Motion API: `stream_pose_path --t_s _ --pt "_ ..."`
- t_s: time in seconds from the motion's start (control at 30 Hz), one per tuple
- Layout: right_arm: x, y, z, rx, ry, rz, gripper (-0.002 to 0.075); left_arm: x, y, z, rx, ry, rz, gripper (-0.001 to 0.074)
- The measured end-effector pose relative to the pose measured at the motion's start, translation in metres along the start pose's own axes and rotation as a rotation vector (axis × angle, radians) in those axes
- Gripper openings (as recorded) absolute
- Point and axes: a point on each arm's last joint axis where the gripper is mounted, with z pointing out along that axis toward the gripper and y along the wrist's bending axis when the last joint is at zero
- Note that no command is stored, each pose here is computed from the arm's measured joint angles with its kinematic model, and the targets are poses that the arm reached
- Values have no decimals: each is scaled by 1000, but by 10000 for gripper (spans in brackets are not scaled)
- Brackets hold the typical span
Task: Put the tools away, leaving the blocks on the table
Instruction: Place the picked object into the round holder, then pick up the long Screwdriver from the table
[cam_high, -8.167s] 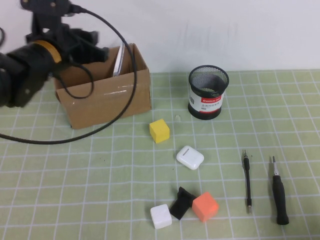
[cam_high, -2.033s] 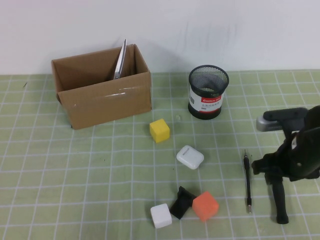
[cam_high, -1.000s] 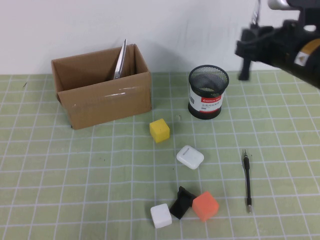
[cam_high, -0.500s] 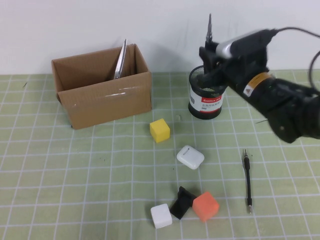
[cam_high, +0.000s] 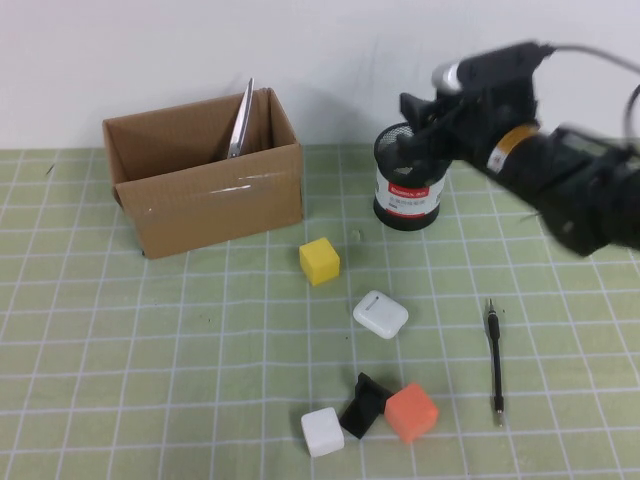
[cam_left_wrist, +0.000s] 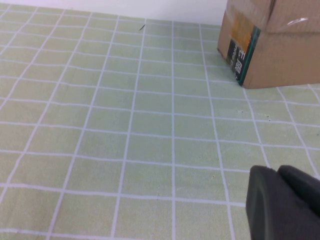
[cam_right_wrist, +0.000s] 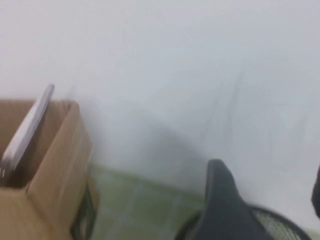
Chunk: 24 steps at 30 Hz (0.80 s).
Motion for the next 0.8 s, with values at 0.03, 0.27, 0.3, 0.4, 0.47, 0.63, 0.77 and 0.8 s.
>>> stream_pose_path --t_s 0.03,0.27,0.3,0.4,0.47,0.63,0.77,0.8 --pt "-10 0 -7 11 41 -13 321 0 0 0 0 0 0 -2" --pt "-57 -3 -80 174 415 -25 317 0 0 0 0 0 1 -2" --pt "-58 -4 -90 196 477 -9 317 0 0 0 0 0 1 -2" --pt "-52 -4 -107 238 644 47 316 0 0 0 0 0 1 -2" --pt "-43 -3 -113 248 731 92 316 0 0 0 0 0 2 -2" --pt "-13 1 -121 243 845 189 316 0 0 0 0 0 2 -3" --pt "11 0 -114 253 908 229 316 0 0 0 0 0 2 -3" --pt "18 0 -109 253 921 232 316 0 0 0 0 0 2 -3"
